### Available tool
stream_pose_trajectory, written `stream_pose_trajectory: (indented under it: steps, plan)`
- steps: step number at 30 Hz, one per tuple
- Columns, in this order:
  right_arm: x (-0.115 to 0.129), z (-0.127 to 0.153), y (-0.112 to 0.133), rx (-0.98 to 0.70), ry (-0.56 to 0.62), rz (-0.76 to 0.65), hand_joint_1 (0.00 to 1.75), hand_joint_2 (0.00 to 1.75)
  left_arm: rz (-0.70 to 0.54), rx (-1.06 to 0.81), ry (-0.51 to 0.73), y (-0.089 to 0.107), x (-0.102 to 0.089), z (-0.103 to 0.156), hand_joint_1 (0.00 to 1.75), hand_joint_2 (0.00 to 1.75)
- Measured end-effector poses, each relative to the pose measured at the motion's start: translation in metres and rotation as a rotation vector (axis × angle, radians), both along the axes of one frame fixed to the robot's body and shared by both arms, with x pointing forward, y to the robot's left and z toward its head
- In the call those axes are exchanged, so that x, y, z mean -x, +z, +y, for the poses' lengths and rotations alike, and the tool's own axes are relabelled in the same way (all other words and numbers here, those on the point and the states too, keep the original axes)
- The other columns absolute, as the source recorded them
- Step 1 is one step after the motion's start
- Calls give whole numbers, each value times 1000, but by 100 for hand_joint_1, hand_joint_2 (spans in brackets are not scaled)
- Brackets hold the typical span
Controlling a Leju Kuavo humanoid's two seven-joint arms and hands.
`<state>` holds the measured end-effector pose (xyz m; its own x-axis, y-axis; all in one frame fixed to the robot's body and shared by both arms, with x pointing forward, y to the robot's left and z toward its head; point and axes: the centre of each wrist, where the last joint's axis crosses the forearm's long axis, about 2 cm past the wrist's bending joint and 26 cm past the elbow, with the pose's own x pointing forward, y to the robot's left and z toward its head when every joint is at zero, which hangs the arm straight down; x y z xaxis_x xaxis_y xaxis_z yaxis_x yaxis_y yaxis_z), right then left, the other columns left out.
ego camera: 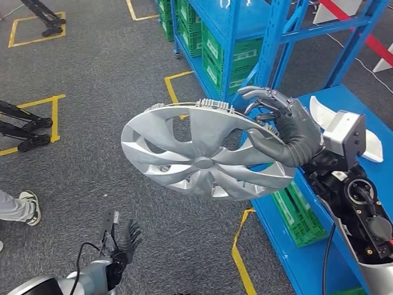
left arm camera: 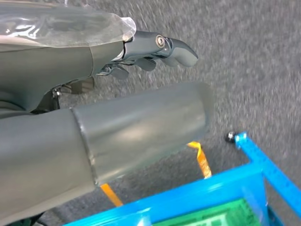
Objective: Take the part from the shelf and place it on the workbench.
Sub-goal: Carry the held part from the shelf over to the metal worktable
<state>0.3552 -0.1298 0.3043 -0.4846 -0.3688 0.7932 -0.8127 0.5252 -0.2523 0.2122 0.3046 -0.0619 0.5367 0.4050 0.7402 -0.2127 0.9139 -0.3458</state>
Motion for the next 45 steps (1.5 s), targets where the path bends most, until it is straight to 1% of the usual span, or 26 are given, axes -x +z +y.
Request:
stream_pose_trajectory:
  steps: [12,16,28,45]
  plan:
    - [0,0,-3,4,0,7,175,175,-1,5,-2,0,-1,-3,0,0]
    - [0,0,-3,5,1,6,175,175,7,1,-1,-2,3,-1,0,0]
    - [0,1,-3,5,5,8,175,175,0,-4,3,0,0,1,0,0]
    - [1,2,-6,7,5,14,175,175,5,-3,3,-2,3,0,0,0]
